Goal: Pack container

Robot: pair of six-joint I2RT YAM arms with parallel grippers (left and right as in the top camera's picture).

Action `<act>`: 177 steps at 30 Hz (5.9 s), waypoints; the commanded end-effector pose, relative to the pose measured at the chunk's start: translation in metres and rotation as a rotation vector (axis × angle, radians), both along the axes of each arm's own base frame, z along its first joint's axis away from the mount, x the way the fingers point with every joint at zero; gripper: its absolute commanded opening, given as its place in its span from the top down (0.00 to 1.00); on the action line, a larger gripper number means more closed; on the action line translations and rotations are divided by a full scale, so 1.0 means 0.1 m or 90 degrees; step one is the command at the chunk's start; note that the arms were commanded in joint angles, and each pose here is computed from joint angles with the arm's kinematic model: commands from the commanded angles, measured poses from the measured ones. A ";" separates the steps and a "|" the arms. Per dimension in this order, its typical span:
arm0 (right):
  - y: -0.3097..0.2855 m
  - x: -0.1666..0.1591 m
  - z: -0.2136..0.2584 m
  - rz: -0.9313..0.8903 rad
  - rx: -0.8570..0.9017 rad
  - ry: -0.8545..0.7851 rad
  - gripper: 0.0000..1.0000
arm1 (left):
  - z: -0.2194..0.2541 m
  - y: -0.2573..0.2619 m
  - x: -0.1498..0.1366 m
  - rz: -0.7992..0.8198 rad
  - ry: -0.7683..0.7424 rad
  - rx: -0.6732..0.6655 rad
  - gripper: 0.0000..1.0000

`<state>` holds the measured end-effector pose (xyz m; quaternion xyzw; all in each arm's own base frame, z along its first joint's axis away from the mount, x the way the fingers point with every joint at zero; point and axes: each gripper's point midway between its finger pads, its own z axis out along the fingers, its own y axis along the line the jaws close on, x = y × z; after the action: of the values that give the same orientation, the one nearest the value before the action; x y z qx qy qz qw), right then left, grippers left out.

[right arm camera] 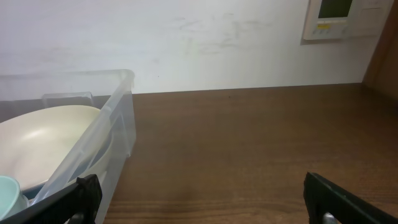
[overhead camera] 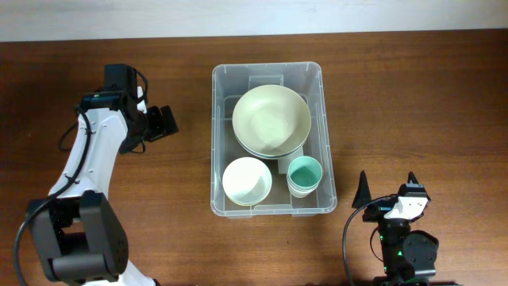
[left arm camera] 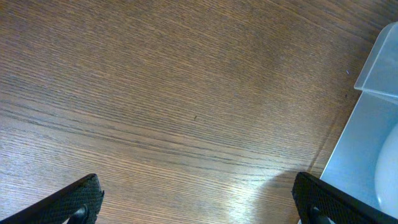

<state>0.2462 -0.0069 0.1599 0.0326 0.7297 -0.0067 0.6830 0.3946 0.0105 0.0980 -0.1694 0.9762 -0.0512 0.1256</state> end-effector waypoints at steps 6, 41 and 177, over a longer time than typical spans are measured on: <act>-0.01 0.00 -0.02 -0.004 -0.005 0.002 0.01 | 1.76 -0.09 -0.31 -0.012 -0.303 0.037 0.00; -0.01 0.00 -0.02 -0.004 -0.005 0.002 0.01 | 1.55 0.01 -1.62 0.043 -0.842 0.078 0.00; -0.01 0.00 -0.02 -0.004 -0.005 0.002 0.01 | 0.57 0.07 -1.49 -0.023 -0.769 0.186 0.00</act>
<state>0.2462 -0.0070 0.1601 0.0329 0.7293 -0.0066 0.6834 0.2460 0.0156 0.1575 -0.0778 0.7319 -0.0155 0.6768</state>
